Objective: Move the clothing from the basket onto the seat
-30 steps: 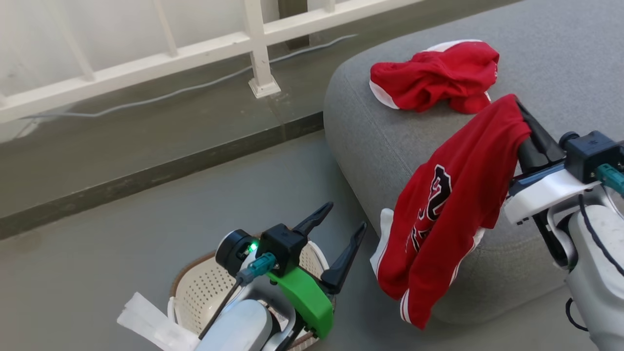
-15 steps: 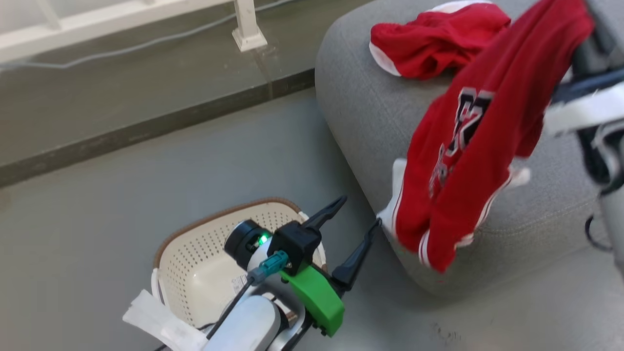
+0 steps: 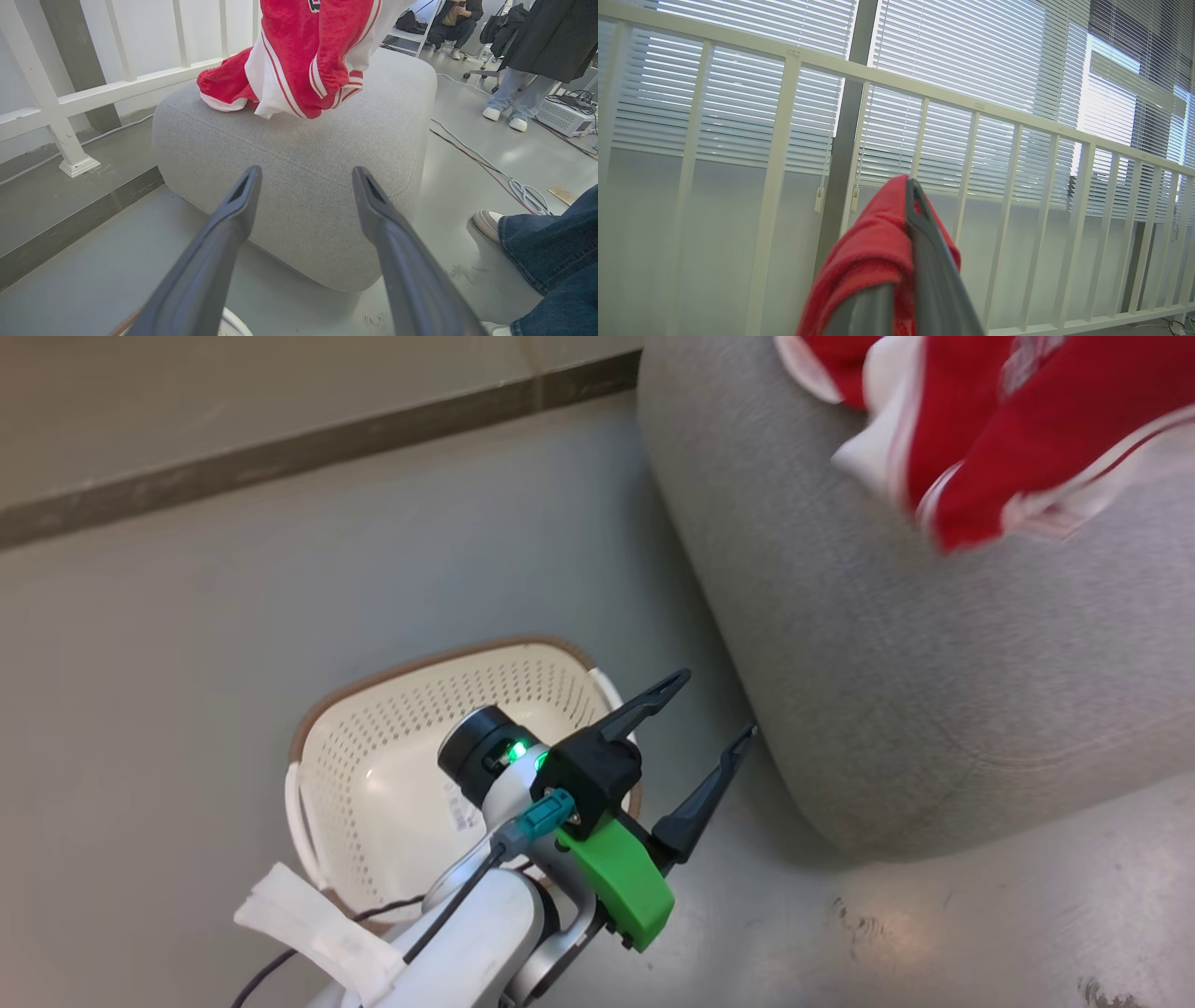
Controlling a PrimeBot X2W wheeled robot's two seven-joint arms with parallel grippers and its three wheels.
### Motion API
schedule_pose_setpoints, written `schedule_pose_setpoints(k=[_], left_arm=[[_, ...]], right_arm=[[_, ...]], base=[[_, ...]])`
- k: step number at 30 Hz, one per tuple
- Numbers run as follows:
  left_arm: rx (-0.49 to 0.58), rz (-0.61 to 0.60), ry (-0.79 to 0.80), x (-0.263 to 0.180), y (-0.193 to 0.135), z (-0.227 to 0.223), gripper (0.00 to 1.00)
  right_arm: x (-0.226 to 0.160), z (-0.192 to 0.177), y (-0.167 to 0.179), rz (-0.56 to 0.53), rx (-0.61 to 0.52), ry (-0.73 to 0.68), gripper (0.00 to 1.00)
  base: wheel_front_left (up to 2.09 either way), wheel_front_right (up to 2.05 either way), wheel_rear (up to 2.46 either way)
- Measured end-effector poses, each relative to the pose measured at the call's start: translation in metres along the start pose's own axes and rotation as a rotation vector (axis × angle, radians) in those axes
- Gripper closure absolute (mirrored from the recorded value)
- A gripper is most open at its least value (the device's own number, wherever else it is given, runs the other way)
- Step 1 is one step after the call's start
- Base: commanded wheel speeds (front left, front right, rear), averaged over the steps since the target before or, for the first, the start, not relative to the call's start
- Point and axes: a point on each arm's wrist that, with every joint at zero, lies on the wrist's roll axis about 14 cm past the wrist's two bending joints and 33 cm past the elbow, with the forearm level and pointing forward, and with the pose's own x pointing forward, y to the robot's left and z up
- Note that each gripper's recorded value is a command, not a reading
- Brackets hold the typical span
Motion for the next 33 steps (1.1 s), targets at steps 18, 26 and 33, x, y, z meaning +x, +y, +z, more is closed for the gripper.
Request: schedule_pose_setpoints(k=[18, 26, 33], left_arm=[[-0.030, 0.113, 0.037, -0.017, 0.060, -0.018, 0.00], [-0.054, 0.155, 0.084, -0.027, 0.084, -0.039, 0.00], [-0.070, 0.162, 0.100, -0.026, 0.096, -0.048, 0.00]], right_arm=[[0.045, -0.108, -0.016, -0.109, -0.007, 0.285, 1.00], [0.007, -0.213, 0.014, -0.108, 0.052, 0.525, 1.00], [-0.031, -0.272, 0.037, -0.089, 0.071, 0.661, 1.00]], base=[[0.00, 0.00, 0.00], [0.00, 0.00, 0.00], [0.00, 0.00, 0.00]])
